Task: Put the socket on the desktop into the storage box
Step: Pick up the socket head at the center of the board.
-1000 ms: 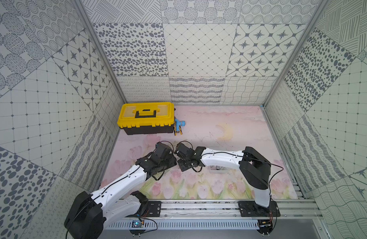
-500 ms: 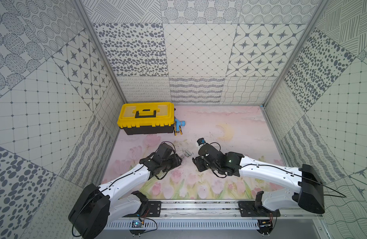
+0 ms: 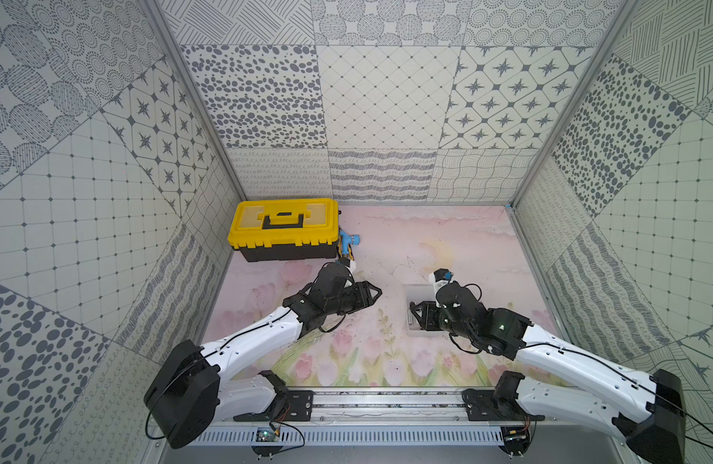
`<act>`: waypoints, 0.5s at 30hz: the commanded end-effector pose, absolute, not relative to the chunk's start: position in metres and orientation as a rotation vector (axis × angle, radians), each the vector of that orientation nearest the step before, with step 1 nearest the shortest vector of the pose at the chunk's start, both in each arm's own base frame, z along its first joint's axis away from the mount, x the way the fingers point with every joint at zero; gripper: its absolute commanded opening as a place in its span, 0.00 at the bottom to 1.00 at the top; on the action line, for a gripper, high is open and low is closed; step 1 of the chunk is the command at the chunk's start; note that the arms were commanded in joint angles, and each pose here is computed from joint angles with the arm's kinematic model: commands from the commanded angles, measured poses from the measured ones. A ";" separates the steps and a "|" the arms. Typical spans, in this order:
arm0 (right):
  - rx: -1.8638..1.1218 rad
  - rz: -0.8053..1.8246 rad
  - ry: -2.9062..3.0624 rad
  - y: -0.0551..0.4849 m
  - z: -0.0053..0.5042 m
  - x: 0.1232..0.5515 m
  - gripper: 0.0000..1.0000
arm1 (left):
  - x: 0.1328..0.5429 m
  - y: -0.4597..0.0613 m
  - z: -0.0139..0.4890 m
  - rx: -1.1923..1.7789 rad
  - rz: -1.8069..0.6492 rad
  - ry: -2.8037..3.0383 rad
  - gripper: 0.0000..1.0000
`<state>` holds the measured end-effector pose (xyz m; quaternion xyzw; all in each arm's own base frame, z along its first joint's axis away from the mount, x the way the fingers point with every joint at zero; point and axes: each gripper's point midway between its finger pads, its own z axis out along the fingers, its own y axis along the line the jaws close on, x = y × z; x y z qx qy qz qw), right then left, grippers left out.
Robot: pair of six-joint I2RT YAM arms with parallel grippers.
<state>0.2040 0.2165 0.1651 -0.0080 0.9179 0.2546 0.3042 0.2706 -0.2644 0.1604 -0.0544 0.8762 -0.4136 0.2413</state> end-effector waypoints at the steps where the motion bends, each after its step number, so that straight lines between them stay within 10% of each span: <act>1: 0.054 0.757 2.426 0.212 0.167 0.206 0.00 | 0.268 -0.304 0.198 0.037 -1.316 2.289 0.62; 15: 0.075 0.837 2.488 0.208 0.160 0.214 0.00 | 0.238 -0.331 0.207 0.303 -1.245 2.289 0.66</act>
